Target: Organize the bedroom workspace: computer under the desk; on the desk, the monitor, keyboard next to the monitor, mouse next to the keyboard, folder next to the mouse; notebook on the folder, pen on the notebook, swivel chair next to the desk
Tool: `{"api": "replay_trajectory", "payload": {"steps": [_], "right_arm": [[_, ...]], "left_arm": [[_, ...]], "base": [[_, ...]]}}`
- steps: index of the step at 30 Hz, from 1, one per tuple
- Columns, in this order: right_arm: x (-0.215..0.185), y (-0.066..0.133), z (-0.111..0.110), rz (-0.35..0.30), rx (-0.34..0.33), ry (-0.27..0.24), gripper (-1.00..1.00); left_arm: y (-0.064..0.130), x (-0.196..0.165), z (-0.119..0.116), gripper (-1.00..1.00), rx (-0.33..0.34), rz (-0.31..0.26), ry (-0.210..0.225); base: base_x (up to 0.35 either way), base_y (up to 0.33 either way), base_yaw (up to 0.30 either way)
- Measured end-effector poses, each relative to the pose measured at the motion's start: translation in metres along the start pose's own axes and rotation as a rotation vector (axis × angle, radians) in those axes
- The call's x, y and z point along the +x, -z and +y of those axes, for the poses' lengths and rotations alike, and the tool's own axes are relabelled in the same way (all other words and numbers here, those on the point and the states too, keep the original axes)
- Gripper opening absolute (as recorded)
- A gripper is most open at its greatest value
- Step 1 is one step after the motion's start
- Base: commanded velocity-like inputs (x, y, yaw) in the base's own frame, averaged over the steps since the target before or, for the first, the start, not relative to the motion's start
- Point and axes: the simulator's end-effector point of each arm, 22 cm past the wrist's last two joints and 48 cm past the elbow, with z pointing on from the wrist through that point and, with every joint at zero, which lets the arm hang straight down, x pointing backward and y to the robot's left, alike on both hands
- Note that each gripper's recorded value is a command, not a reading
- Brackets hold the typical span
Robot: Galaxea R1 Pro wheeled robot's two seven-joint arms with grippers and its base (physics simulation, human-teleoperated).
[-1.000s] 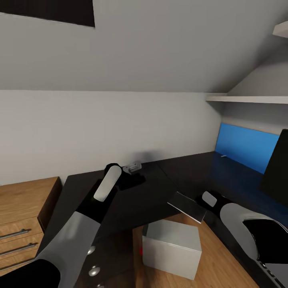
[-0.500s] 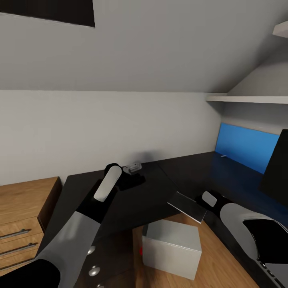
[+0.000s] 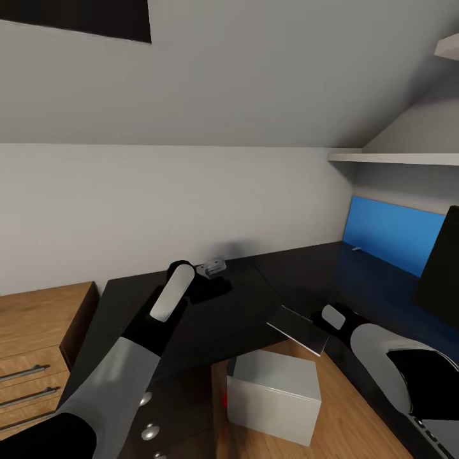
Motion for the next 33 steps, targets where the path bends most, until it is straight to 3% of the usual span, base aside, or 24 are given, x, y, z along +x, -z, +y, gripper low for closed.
{"api": "replay_trajectory", "payload": {"steps": [11,15,17,26,33], "right_arm": [[0.0,0.0,0.0,-0.006,0.003,-0.003,1.0],[-0.001,-0.001,-0.003,-0.019,0.01,-0.014,1.0],[-0.004,0.001,-0.002,-0.025,0.004,-0.047,1.0],[-0.023,0.013,0.002,-0.058,0.003,-0.06,1.0],[-0.025,0.029,0.033,-0.06,-0.036,-0.042,1.0]], "left_arm": [[0.0,0.001,-0.001,1.0,0.003,0.002,0.001],[0.0,0.0,0.0,1.0,0.001,0.001,0.001],[0.002,-0.002,-0.002,1.0,0.001,0.002,0.002],[0.013,-0.013,-0.008,1.0,0.0,0.001,0.002],[0.021,-0.024,-0.012,1.0,-0.002,-0.01,0.011]], "base": [[0.0,0.0,0.0],[0.0,0.0,0.0],[0.0,0.0,0.0],[0.0,0.0,0.0],[0.0,0.0,0.0]]}}
